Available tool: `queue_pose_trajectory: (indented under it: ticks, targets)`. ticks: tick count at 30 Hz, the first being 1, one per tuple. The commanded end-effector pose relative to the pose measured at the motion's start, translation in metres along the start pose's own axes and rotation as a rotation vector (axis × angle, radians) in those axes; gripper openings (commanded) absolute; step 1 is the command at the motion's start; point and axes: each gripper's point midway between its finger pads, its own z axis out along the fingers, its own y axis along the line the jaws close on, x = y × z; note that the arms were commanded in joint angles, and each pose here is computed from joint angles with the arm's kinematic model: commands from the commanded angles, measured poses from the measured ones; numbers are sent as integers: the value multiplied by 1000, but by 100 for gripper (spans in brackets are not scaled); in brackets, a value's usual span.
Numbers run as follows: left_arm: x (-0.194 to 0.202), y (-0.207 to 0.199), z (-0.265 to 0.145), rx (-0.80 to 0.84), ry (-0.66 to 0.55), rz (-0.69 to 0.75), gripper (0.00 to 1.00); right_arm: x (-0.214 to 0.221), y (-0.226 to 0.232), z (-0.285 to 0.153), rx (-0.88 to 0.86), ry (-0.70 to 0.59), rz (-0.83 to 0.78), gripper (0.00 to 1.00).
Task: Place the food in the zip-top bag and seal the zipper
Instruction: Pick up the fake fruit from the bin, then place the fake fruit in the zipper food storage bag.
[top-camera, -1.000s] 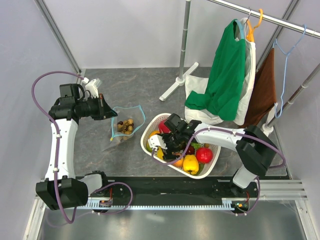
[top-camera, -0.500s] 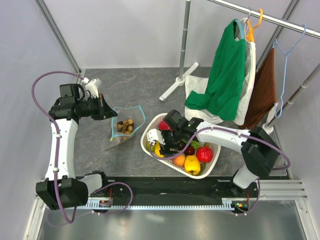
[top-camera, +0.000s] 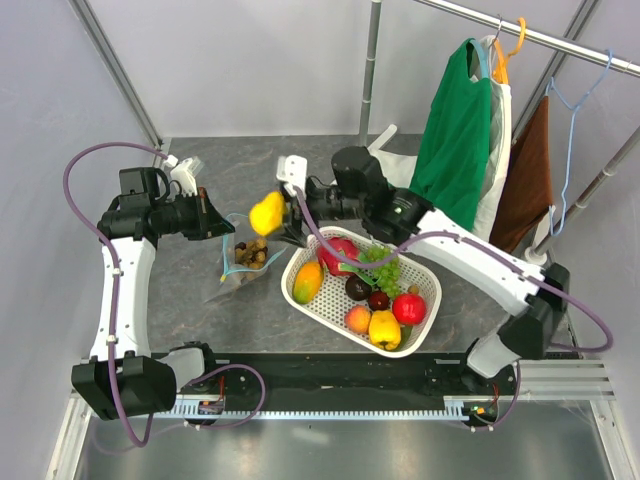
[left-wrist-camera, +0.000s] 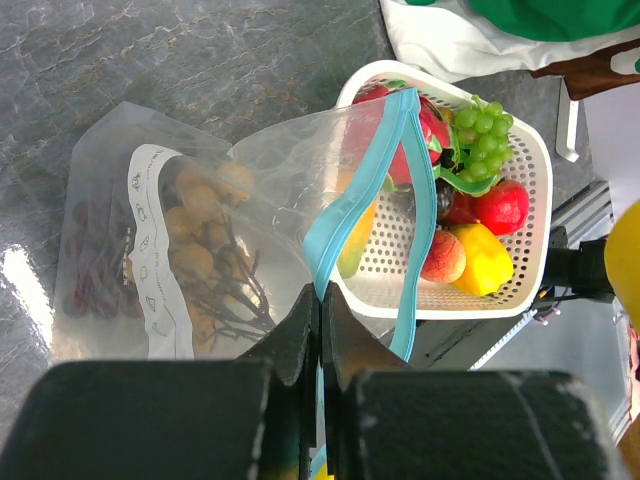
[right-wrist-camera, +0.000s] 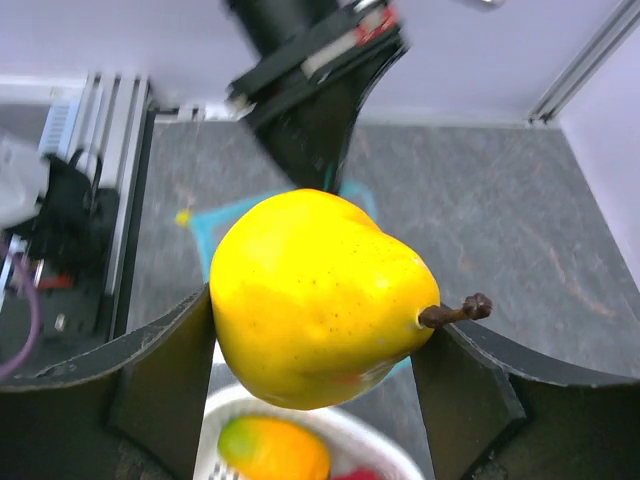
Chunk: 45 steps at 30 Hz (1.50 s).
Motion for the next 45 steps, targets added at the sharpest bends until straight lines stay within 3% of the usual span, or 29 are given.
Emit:
queue_pose_trajectory:
  ticks: [1,11,12,13,14,15,16,18,23,27,30,31,35,38,39,42,45]
  targets:
    - [-6,-2,0,16,-20,23,2,2,-19,47,35,-32,154,55]
    - [-8,-11,3,69,-10,-45,2,50,-13,86,82,77,131,57]
    - [-7,-10,4,68,-5,-53,2,56,-16,87,100,93,127,51]
    - [-7,-10,4,69,-2,-57,2,59,-20,86,120,101,118,52]
    - [-7,-11,5,73,2,-68,2,64,-21,85,131,106,113,56]
    - [-7,-10,5,74,1,-72,2,66,-23,84,146,115,107,72]
    - [-9,-11,5,75,-1,-74,2,70,-26,83,173,130,106,80]
    - [-10,-11,5,73,-1,-86,2,74,-25,80,177,161,109,89]
    - [-18,-10,5,69,-10,-115,2,64,-24,60,202,168,120,98]
    - [-19,-10,5,68,-14,-120,2,45,-17,34,197,139,219,97]
    - [-20,-10,5,64,-20,-116,2,50,-7,0,193,131,342,97]
    - [-21,-10,5,65,-21,-120,2,77,-3,-9,190,171,370,96]
    - [-21,-11,6,75,-22,-124,2,113,15,-41,107,218,284,96]
    - [-21,-11,6,77,-23,-121,2,141,30,-46,-42,244,43,97]
    - [-20,-11,6,78,-21,-122,2,148,30,-45,-80,247,-73,97]
    - [-18,-10,7,78,-15,-132,2,163,29,-31,-163,248,-225,98]
    - [-18,-10,7,78,-16,-134,2,178,17,-13,-185,272,-275,96]
